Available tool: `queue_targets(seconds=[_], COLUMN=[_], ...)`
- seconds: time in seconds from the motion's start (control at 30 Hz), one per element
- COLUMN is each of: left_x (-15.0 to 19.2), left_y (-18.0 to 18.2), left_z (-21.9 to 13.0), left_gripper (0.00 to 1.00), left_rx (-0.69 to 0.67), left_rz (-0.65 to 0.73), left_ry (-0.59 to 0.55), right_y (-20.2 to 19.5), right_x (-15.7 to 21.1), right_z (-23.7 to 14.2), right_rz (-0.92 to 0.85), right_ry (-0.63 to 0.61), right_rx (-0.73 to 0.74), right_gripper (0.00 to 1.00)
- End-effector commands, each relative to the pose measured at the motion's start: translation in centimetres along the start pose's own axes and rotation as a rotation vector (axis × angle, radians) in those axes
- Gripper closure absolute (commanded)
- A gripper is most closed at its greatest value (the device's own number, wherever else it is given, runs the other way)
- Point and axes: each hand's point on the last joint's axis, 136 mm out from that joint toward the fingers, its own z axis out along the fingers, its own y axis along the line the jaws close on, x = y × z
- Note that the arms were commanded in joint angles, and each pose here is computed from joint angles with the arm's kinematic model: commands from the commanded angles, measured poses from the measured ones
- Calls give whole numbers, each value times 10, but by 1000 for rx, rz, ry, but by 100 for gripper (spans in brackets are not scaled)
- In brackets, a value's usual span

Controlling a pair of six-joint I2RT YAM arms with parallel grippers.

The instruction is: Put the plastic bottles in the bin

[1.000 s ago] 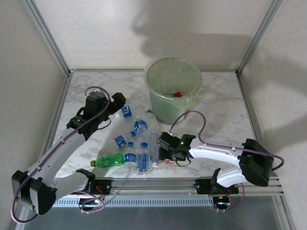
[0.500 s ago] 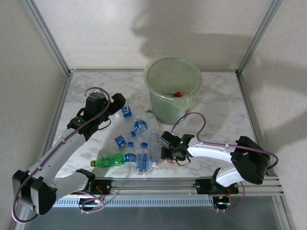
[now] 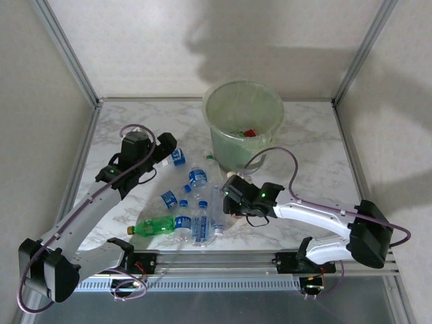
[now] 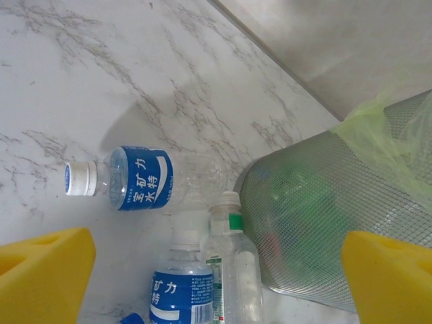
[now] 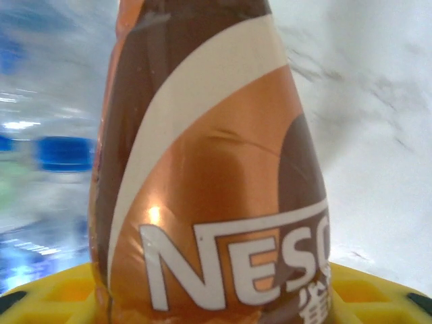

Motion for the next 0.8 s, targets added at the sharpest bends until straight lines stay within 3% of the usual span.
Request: queue_targets(seconds=[0.0,0.17,0.4,0.6,0.77], left_x=[-1,-2,0,-3,-1], left_y=[0,2,-1,-4,-2], left_z=[2,0,3,1,0], left_gripper=[7,7,7,7,7], left_rx=[13,14,24,30,27], left_rz=[-19,-28,-46,-45,-51], left_ry=[-2,-14,-1,-8,-7], right_y=[26,62,101,91,62], right_x=[-22,-59,-141,-215,-260], right_z=[-35,-86,-179,-232,-221], right_rz=[-88,-153,-199,-130,-50], right_ry=[-93,-223,-513,-691,-691], right_rx=[-45,-135,-188,-162,-135], right_gripper=[52,53,52,52,53])
